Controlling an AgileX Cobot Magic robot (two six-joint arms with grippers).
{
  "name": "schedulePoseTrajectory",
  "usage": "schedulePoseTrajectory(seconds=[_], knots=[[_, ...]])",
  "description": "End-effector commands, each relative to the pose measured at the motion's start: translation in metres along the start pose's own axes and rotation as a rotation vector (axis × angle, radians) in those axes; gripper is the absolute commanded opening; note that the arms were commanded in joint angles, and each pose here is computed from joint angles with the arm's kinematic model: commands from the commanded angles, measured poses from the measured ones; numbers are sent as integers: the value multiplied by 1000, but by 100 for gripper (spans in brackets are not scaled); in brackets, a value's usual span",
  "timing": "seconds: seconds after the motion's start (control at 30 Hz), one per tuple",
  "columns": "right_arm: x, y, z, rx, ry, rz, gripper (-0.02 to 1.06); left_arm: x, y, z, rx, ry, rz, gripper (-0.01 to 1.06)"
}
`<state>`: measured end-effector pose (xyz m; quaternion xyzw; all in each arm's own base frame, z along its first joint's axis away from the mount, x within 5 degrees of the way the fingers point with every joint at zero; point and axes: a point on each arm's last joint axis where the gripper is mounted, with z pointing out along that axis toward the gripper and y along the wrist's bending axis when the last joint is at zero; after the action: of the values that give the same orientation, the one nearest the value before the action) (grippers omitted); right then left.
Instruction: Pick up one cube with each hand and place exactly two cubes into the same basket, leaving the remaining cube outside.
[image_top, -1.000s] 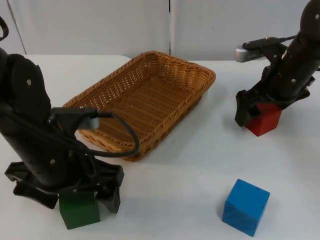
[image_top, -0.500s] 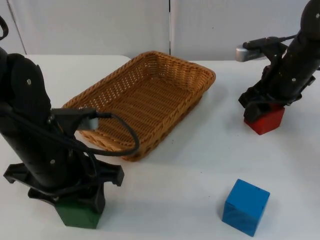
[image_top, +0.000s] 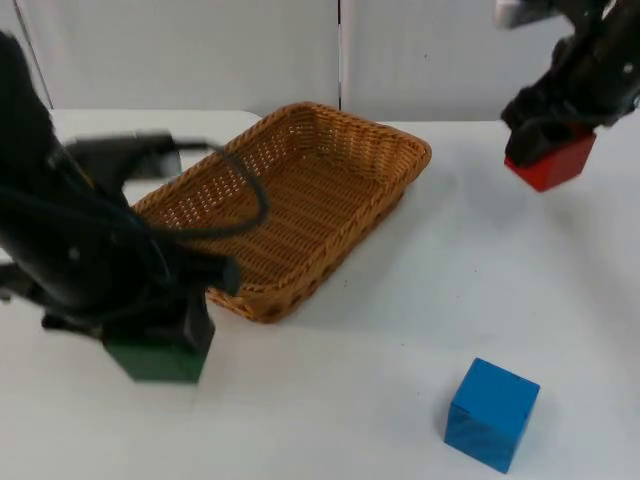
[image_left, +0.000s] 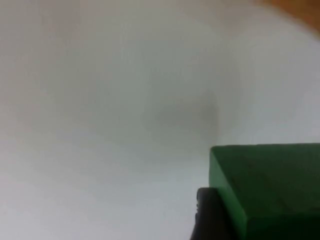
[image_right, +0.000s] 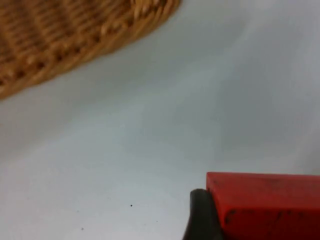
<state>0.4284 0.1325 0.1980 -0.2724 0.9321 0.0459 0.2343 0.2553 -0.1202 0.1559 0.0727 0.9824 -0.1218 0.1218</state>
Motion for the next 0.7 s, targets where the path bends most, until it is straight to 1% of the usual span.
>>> schedulePoseTrajectory(seconds=[0.0,0.07,0.13,0.17,0.27,0.67], knots=[[-6,4,-17,-7,-32,-10,0,-1,-5,-17,23,-47,-1,0],[-10,5,-31,-4,-59,-9,0,-2,-9,-42,41,-134,24,0],[-11,6,-41,-3,-69,-11,0,-2,-11,-60,55,-198,47,0],[-11,6,-41,-3,-69,-11,0,-2,-11,-60,55,-198,47,0],[-14,6,-53,6,-99,-15,0,-1,-13,-77,58,-265,76,0],[-17,5,-58,18,-133,-16,0,-5,-13,-83,47,-334,107,0]])
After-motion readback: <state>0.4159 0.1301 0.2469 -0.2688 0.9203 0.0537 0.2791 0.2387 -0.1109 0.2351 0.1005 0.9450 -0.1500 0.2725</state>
